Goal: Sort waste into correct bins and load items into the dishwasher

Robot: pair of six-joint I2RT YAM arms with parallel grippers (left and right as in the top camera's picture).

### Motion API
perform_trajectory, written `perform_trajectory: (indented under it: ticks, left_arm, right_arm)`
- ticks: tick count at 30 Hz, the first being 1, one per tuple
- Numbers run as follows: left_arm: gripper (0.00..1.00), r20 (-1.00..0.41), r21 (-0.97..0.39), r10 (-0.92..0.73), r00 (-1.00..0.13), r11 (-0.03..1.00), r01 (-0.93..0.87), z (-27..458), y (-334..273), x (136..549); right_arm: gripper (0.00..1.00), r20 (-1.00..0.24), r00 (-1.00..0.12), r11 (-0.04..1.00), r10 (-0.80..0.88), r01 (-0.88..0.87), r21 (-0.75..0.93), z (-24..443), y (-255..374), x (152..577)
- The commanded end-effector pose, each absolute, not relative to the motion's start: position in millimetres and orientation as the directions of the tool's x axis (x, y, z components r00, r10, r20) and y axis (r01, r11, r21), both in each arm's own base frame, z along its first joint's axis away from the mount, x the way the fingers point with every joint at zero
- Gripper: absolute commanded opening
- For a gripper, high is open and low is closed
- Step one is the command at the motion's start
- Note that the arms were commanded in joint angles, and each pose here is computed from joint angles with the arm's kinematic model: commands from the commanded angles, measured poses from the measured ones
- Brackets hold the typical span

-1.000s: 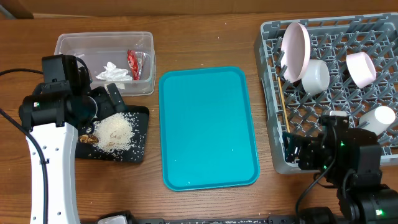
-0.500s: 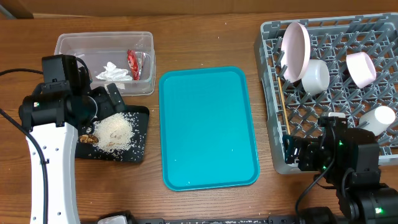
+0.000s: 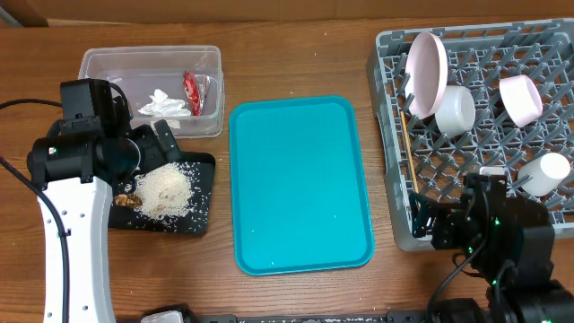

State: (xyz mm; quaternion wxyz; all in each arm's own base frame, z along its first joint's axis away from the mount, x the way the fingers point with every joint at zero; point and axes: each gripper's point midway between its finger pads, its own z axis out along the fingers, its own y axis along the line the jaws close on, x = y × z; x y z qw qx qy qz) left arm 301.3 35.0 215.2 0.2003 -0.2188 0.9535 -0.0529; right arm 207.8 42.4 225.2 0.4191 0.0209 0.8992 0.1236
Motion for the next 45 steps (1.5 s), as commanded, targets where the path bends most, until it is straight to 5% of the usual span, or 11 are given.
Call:
perform_trajectory:
  ticks: [1, 10, 13, 23, 28, 33, 45]
  left_arm:
    - [1.00, -0.371, -0.191, -0.444, -0.815, 0.896, -0.401, 219.9, 37.2, 303.5]
    - [1.00, -0.371, -0.191, -0.444, -0.815, 0.896, -0.401, 219.9, 37.1, 303.5]
    - [1.00, -0.371, -0.191, -0.444, -0.815, 0.896, -0.401, 219.9, 37.2, 303.5]
    - [1.00, -0.371, -0.191, -0.444, -0.815, 0.896, -0.401, 219.9, 37.2, 303.5]
    - [1.00, -0.371, -0.191, -0.444, -0.815, 0.896, -0.401, 219.9, 37.2, 303.5]
    - [1.00, -0.371, -0.191, -0.444, -0.815, 0.896, -0.401, 219.9, 37.1, 303.5]
    - [1.00, -0.371, -0.191, -0.444, -0.815, 0.896, -0.401, 219.9, 37.2, 303.5]
  right_arm:
    - [1.00, -0.799, -0.586, 0.969, 0.139, -0.085, 0.230, 220.4, 41.9, 212.0]
    - [1.00, -0.951, -0.265, 0.955, 0.160, -0.201, 0.217, 218.0, 51.4, 227.9]
    - [1.00, -0.980, -0.064, 0.949, 0.187, -0.246, 0.197, 224.8, 52.0, 230.5]
    - [1.00, -0.973, 0.097, 0.964, 0.208, -0.186, 0.188, 220.1, 36.9, 238.2]
    - [1.00, -0.973, 0.101, 0.972, 0.209, -0.128, 0.195, 206.4, 27.4, 243.0]
    - [1.00, -0.987, -0.044, 0.983, 0.155, -0.096, 0.159, 168.5, 25.2, 245.2]
    - [1.00, -0.992, -0.037, 0.987, 0.119, -0.101, 0.122, 169.5, 23.6, 245.4]
